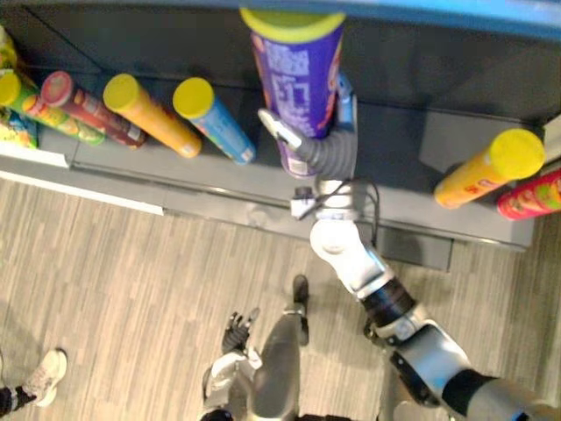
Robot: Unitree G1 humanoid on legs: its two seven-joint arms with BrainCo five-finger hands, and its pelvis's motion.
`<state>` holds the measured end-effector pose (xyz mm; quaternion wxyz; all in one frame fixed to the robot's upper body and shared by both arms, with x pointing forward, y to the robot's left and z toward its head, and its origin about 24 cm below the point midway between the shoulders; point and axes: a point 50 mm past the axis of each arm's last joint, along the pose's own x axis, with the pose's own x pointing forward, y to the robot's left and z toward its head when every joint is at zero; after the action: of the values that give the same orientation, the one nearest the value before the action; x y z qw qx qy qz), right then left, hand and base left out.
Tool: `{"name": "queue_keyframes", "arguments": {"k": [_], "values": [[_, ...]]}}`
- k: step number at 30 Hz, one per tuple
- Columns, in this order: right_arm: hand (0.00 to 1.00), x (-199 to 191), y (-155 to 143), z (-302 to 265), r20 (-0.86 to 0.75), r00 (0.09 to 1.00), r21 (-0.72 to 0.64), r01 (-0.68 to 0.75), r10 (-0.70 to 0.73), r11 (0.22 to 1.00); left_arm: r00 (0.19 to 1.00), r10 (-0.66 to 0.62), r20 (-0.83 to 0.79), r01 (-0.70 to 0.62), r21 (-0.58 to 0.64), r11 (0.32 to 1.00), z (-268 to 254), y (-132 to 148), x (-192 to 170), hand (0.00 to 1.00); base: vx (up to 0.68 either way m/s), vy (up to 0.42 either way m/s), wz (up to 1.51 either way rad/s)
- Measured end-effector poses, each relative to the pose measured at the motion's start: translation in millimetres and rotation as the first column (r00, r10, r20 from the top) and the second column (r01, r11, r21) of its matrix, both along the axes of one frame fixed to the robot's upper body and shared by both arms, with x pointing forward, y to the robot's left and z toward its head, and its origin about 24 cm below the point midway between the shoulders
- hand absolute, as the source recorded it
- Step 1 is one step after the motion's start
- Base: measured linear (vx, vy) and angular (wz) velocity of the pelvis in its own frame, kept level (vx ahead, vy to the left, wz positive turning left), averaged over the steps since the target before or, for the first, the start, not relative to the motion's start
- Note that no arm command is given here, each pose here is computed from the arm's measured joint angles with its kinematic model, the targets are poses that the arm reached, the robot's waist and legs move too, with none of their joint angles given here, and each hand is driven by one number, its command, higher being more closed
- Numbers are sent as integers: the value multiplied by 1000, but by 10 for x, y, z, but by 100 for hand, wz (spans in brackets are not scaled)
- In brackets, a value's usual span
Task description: Put the gum and the chips on the shelf.
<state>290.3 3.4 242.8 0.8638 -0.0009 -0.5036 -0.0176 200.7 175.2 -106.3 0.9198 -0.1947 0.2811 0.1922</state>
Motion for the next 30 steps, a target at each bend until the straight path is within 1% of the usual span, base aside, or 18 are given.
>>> {"name": "queue_keyframes", "arguments": {"k": [6,9,12,14,18,21,24,30], "values": [[100,2,-13,37,26,996,23,80,-81,997,997,21,71,-19,-23,1000,95,-66,92,0,-3,-8,2],[100,0,-9,130,66,990,35,121,-123,992,994,32,107,-28,-35,999,159,-115,174,0,-16,-16,12],[100,45,-36,194,92,973,52,206,-210,977,991,33,131,-26,-53,998,205,-170,231,0,-21,-7,8],[100,81,-91,233,85,958,90,267,-274,960,988,33,150,-25,-58,998,251,-204,289,0,-13,-5,2],[100,162,-208,210,62,920,118,379,-388,918,986,44,162,-35,-61,998,284,-213,320,0,-1,-8,-2],[100,206,-293,197,75,893,102,436,-444,894,982,45,184,-33,-68,997,329,-236,360,0,7,-22,-7],[100,240,-392,204,57,866,132,487,-497,863,978,43,202,-29,-72,997,360,-273,382,0,33,-34,-4],[100,256,-505,300,89,836,176,522,-542,834,971,58,232,-41,-80,996,412,-308,413,0,30,-18,-2]]}}
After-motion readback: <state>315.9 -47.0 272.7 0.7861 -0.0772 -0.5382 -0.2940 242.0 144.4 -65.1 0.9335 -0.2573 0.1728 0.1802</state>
